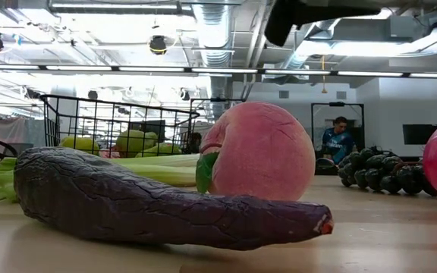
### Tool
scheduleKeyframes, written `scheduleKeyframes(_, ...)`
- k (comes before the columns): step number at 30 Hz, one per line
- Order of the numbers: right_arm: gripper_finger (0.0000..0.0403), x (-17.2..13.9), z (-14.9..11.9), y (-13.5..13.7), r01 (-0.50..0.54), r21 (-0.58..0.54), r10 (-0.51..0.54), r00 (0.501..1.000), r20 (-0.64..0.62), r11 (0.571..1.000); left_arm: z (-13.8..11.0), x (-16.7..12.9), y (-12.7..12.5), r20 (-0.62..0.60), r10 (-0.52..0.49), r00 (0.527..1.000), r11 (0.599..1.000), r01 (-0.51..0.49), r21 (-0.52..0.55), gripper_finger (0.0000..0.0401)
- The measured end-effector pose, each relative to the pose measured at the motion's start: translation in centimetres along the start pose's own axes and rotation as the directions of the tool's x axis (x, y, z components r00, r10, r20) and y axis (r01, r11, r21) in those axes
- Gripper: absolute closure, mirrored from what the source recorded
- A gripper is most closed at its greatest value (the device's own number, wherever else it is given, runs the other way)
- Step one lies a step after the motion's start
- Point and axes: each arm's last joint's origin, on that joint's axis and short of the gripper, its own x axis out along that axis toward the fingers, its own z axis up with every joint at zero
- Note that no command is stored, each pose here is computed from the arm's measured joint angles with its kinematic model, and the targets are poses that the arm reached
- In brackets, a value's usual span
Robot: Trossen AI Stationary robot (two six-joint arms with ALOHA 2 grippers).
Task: Build produce basket
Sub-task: Put the red apple into the wire basket
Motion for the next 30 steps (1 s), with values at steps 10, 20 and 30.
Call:
scheduleKeyframes(10, 0.0148, 4.2, -3.4, 2.0, 0.190, -0.134, -0.203, 0.975, -0.086, 0.973, 1.9, -1.2, -1.3, -0.090, 0.005, 0.996, 1.000, -0.004, 0.008, 0.0094)
scheduleKeyframes(20, 0.0148, 7.2, -5.4, 3.0, 0.281, -0.186, -0.309, 0.940, -0.145, 0.941, 1.2, -1.4, -1.3, -0.182, -0.021, 0.983, 0.995, 0.003, -0.096, 0.0095)
scheduleKeyframes(30, 0.0148, 7.6, -4.8, 3.6, 0.237, -0.147, -0.250, 0.965, -0.082, 0.960, 0.9, -1.5, -1.0, -0.215, 0.006, 0.977, 0.998, -0.021, -0.065, 0.0095)
